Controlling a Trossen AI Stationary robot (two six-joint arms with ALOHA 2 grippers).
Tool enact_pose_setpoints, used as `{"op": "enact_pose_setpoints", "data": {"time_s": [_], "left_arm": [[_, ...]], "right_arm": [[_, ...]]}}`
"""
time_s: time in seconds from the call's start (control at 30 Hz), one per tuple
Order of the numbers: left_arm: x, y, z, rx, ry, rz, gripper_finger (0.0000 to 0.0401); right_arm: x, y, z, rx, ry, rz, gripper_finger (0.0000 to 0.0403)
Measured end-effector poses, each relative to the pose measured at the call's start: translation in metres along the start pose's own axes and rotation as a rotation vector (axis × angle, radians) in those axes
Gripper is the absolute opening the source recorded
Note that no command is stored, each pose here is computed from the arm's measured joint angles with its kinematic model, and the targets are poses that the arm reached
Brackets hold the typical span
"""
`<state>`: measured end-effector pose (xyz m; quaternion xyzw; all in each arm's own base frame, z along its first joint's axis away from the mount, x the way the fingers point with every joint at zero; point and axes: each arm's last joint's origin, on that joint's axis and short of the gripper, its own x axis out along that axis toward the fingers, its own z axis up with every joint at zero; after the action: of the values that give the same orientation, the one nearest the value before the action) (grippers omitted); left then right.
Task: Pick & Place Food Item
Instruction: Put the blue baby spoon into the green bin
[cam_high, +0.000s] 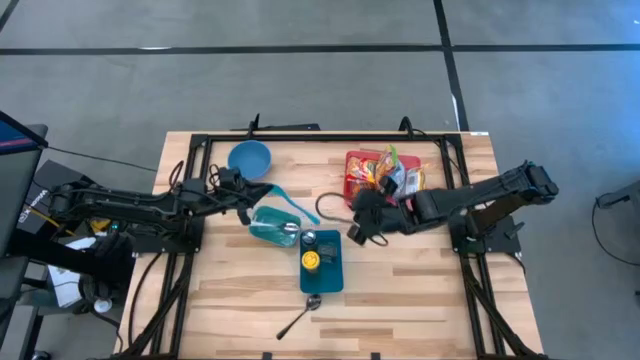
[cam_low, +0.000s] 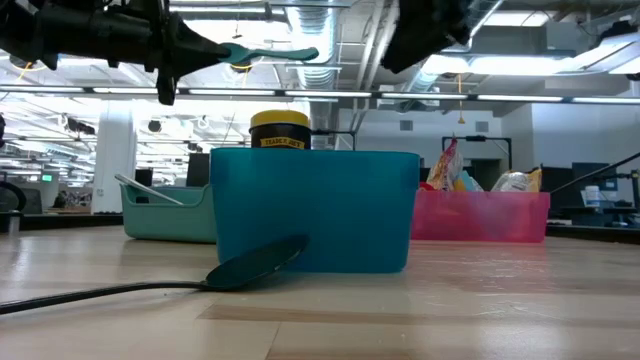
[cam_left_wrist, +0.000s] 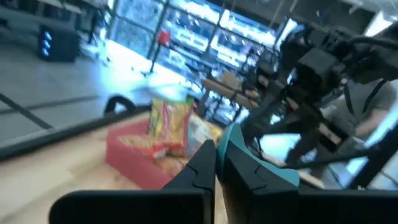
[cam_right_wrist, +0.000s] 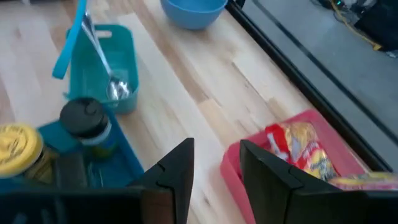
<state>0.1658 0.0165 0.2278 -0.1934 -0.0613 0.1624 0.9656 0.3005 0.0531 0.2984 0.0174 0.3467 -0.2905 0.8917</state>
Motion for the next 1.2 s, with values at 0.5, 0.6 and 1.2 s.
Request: {"op": "enact_pose_setpoints", "data": {"time_s": [0.5, 0.6, 1.2], "left_arm": [[-0.001, 0.001, 0.011, 0.059, -0.152, 0.127, 0.0003], [-0.001, 0.000, 0.014, 0.073, -0.182, 0.133, 0.0003], [0.007, -0.002, 0.013, 0.075, -0.237, 0.135, 0.0004]], "right_arm": [[0.039, -0.047, 0.037, 0.067, -0.058, 0.100, 0.0122], [0.044, -0.046, 0.034, 0.076, -0.077, 0.094, 0.0122], [0.072, -0.019, -0.036, 0.240, -0.453, 0.113, 0.0122]]}}
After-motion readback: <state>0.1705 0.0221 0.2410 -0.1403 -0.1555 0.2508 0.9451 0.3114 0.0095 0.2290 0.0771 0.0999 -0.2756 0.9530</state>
